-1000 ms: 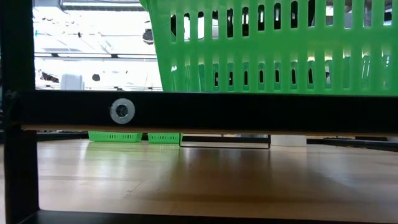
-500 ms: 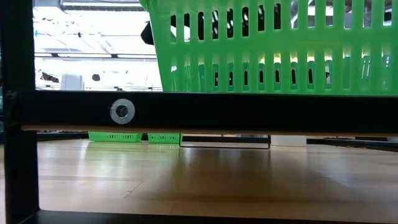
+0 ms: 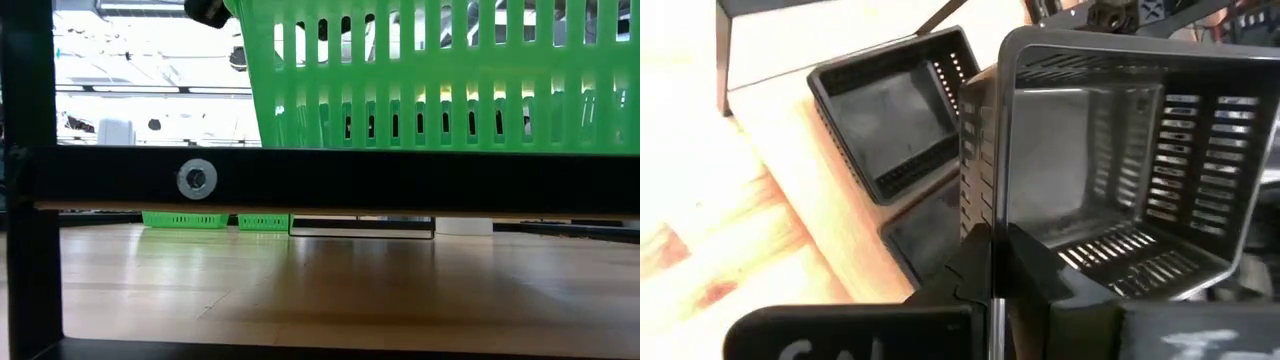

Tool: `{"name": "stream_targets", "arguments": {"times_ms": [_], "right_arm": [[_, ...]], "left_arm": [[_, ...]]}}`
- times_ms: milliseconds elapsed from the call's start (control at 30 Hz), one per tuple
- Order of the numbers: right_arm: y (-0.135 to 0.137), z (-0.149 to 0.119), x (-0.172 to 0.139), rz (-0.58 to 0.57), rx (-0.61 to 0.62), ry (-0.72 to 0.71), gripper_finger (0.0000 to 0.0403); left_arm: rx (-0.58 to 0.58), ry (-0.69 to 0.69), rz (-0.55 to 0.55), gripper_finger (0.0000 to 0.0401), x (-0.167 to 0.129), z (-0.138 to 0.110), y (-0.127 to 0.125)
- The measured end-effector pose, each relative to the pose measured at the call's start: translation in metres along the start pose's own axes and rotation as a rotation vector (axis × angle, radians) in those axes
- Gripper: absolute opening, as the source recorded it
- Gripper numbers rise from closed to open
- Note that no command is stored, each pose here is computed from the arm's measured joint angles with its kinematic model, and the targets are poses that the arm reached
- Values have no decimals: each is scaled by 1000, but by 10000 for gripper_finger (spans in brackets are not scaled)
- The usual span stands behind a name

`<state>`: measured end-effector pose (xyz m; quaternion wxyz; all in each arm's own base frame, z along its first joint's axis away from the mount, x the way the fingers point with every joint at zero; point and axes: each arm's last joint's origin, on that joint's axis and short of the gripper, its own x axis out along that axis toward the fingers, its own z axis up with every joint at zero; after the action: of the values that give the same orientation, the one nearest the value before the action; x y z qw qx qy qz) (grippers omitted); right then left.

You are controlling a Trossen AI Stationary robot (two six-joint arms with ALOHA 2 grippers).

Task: Stack baskets on shelf by color
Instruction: Stack the black bin on top of the black bins on the shelf

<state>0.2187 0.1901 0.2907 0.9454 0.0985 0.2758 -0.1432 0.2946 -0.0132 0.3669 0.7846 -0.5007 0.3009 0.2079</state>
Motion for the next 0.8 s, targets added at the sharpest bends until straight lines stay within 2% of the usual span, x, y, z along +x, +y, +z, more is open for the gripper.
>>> {"name": "stream_targets", "arguments": {"times_ms": [233,433,800], "right_arm": [[-18,-26,31,-50,-3,54,122],[-28,-40,49,-23,17,127,118],[-30,-38,54,26,51,181,118]], "left_arm": [[-7,-17,5,0,-1,-11,-4],[-8,-20,9,0,-2,-19,-7],[-11,-35,20,1,-3,-27,-8]]}}
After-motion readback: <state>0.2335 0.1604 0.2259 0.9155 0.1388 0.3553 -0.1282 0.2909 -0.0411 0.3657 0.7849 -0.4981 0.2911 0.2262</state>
